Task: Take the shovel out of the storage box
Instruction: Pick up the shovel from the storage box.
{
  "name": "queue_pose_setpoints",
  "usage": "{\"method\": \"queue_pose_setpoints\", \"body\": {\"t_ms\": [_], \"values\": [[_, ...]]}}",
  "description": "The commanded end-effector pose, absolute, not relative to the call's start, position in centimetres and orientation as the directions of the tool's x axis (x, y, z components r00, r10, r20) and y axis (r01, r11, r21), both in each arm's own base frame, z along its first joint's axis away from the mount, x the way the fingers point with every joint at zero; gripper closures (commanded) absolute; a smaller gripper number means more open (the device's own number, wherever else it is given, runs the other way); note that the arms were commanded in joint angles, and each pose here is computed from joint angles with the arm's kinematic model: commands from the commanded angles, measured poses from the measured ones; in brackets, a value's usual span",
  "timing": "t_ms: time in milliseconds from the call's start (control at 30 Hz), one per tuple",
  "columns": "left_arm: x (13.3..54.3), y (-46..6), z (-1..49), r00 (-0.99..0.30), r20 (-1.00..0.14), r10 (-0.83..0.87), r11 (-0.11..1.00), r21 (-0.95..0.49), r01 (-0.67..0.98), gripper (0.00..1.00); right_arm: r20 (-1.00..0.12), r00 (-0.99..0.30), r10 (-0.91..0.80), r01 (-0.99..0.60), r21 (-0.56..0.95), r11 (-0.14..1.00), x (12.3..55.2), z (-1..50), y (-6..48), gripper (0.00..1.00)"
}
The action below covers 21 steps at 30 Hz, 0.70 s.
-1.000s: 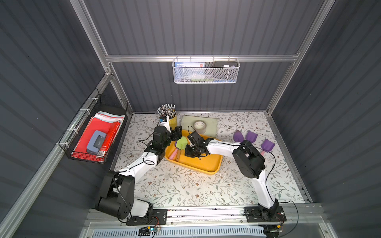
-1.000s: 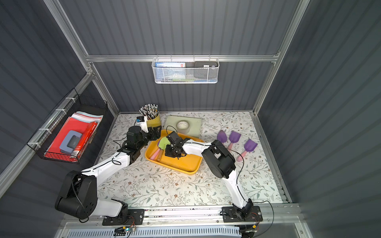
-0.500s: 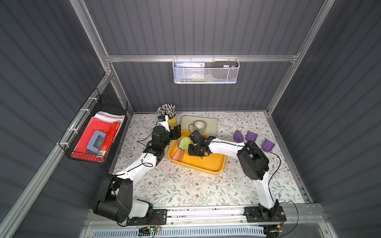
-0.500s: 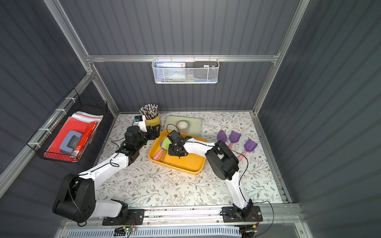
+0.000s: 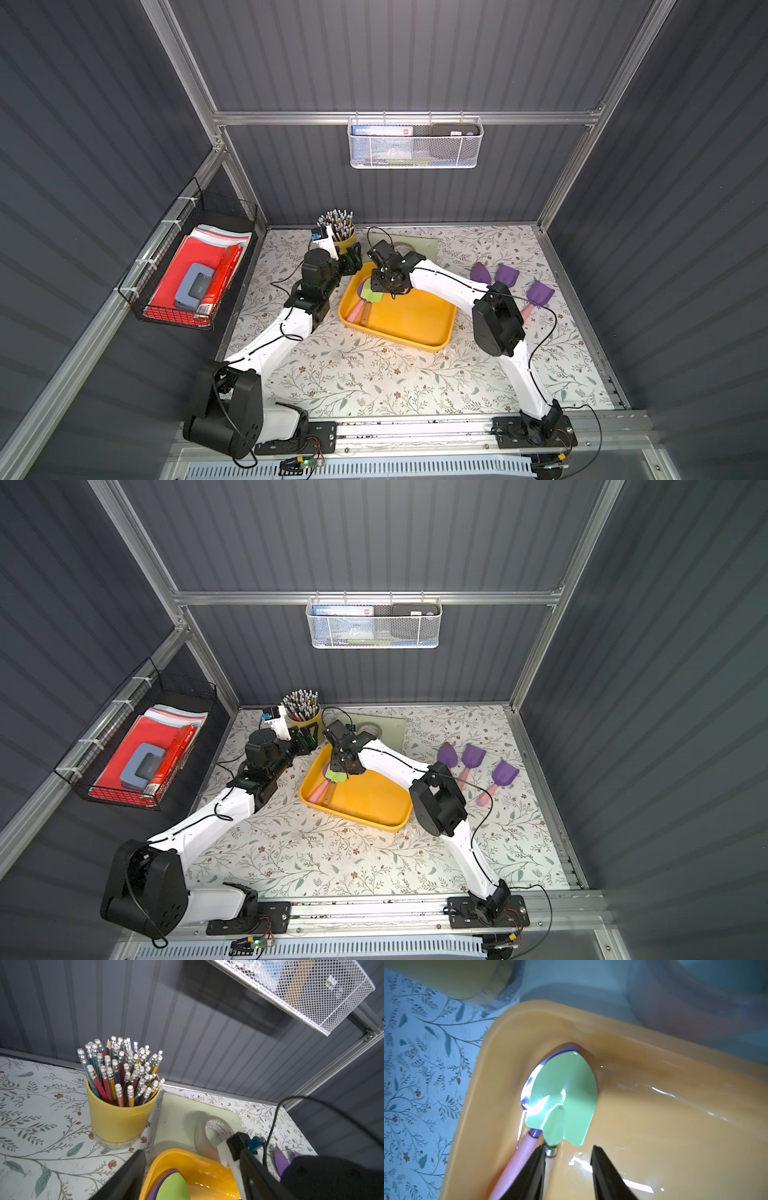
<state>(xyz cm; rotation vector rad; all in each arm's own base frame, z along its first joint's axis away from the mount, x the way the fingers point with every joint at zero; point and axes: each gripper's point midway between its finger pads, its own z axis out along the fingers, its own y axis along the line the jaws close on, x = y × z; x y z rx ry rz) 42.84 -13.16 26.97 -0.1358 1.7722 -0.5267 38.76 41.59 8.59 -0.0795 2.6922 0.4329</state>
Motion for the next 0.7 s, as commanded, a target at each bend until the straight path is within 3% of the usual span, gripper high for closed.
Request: {"method": "queue_pose_setpoints", "body": {"t_ms": [0,267,367,667], "values": [[43.1,-12.7,28.5,-0.251,-0.889,-0.383,0.886,-0.43,0.17,0.25,-0.326,-0.943,0.066,-0.021,0.257,0.966,37.5,7.6,40.1,0.59],[42.8,-11.7,28.6,-0.244,-0.89,-0.385,0.899,-0.422,0.121,0.25,-0.257,-0.964,0.068,-0.034,0.375,0.926,35.8,7.1,43.4,0.59],[42.4,-10.0,29.5,-0.21,-0.881,-0.423,0.898,-0.439,0.033,0.25,-0.238,-0.969,0.058,-0.044,0.401,0.915,35.2,6.7,44.6,0.59],[39.0,-4.3,34.9,0.015,-0.865,-0.501,0.855,-0.497,-0.149,0.26,-0.217,-0.976,0.011,-0.08,0.403,0.912,33.8,5.4,46.2,0.59]]}}
